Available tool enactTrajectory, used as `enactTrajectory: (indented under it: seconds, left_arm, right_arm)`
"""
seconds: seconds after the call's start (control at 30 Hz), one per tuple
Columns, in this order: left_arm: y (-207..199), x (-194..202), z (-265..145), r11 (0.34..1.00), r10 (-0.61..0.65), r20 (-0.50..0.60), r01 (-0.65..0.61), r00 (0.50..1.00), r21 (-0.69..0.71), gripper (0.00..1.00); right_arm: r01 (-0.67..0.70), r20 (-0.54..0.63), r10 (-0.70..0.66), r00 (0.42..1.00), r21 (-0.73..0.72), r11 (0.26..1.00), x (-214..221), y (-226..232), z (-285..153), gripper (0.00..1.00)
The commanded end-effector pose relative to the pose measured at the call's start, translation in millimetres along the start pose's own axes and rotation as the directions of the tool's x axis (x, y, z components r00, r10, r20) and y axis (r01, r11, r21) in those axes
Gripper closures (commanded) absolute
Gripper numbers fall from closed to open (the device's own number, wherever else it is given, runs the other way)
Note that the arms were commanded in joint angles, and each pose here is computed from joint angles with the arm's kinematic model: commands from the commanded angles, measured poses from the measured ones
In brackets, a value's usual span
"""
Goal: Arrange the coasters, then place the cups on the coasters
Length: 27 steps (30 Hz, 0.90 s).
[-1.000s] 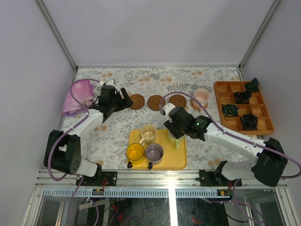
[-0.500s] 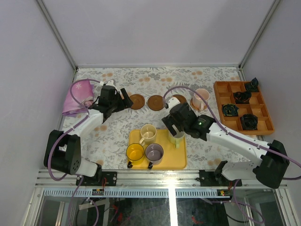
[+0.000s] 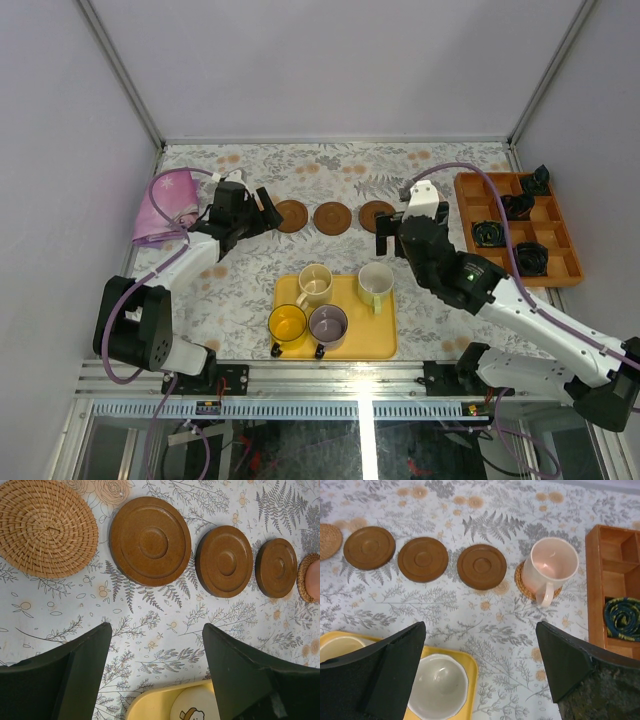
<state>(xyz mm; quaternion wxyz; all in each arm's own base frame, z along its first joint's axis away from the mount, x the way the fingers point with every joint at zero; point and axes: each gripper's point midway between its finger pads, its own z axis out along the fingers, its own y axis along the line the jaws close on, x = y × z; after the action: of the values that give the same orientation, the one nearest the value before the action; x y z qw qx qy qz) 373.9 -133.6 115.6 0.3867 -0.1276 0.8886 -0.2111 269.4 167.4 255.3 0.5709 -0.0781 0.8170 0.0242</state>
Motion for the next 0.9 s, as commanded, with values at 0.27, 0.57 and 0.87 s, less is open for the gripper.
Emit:
enactTrajectory:
  seconds: [0.27,0.57,0.87]
  left_arm:
    - [-8,-10,3,1.000,0.006,0.037,-0.007,0.999,0.029,0.27]
    - [-7,-11,0,1.000,0.011,0.042,-0.012,0.999,0.020,0.26]
    - [-4,-10,-1,1.000,0.012,0.045,-0.012,0.999,0.007,0.26]
  right_arm:
    - [-0.265,-0.418,0.170,0.893,-0.182,0.947,97,45,-39,0.24]
    - [-0.358,-0.594,0.144,0.792,-0.260,0.897,138,66,-65,0.31]
    - [-0.327,-0.665,0.094,0.741,-0.234,0.916,165,71,-62,0.28]
